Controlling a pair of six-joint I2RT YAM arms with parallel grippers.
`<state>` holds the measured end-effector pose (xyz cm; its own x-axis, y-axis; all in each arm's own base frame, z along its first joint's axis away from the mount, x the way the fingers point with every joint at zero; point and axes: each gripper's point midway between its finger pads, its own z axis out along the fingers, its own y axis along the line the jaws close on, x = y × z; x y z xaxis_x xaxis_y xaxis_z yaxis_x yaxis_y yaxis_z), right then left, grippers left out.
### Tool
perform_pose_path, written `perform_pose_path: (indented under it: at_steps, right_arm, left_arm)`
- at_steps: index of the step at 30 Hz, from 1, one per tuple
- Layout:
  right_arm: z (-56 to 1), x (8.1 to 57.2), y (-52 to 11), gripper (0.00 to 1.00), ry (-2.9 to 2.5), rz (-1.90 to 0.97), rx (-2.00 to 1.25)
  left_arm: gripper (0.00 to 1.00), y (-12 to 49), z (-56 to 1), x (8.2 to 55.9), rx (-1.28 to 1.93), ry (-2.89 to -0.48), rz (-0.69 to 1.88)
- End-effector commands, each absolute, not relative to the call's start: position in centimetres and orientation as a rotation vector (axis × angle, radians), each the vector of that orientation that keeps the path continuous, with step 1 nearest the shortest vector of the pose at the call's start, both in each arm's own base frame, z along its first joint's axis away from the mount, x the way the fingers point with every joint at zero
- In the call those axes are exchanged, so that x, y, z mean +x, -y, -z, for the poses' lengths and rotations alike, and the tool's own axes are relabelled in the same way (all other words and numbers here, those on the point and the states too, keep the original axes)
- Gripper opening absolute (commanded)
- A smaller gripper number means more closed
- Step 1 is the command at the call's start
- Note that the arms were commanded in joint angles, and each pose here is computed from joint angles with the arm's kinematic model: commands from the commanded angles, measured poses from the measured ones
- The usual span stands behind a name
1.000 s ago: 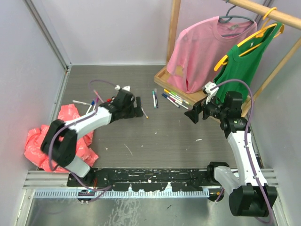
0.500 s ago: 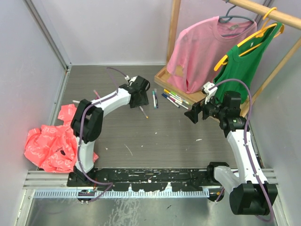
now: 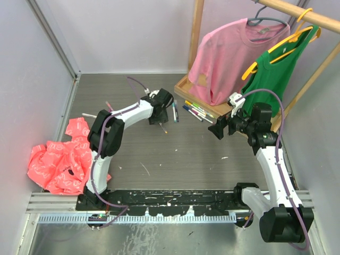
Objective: Open the pen caps
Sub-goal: Pick up the pen from the center of the board.
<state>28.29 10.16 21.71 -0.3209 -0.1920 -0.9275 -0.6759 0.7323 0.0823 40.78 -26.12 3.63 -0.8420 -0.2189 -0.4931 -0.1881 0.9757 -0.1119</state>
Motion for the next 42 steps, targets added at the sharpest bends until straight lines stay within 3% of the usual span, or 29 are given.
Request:
perform_pose_path:
  at_steps: [1, 16, 27, 32, 42]
  right_arm:
    - [-23.6, 28.8, -10.3, 1.0, -1.813, -0.545, -0.686]
    - [-23.6, 28.6, -10.6, 1.0, -1.807, -0.564, -0.693]
    - [-23.5, 28.0, -11.9, 1.0, -1.793, -0.651, -0.712]
    - [-23.3, 27.3, -13.1, 1.0, -1.783, -0.764, -0.713]
    - [-22.6, 25.0, -17.0, 0.97, -1.692, -1.11, -0.748]
  left_arm:
    - [0.47, 26.0, -4.6, 41.6, -0.3, -2.558, 0.062]
    - [0.34, 26.0, -2.4, 40.7, -0.275, -2.608, 0.058]
    - [0.13, 25.6, -2.7, 40.1, -0.239, -2.594, 0.074]
    - [0.0, 25.4, -4.9, 39.7, -0.224, -2.528, 0.155]
    - [0.0, 26.8, -14.8, 35.1, -0.157, -2.186, 0.65]
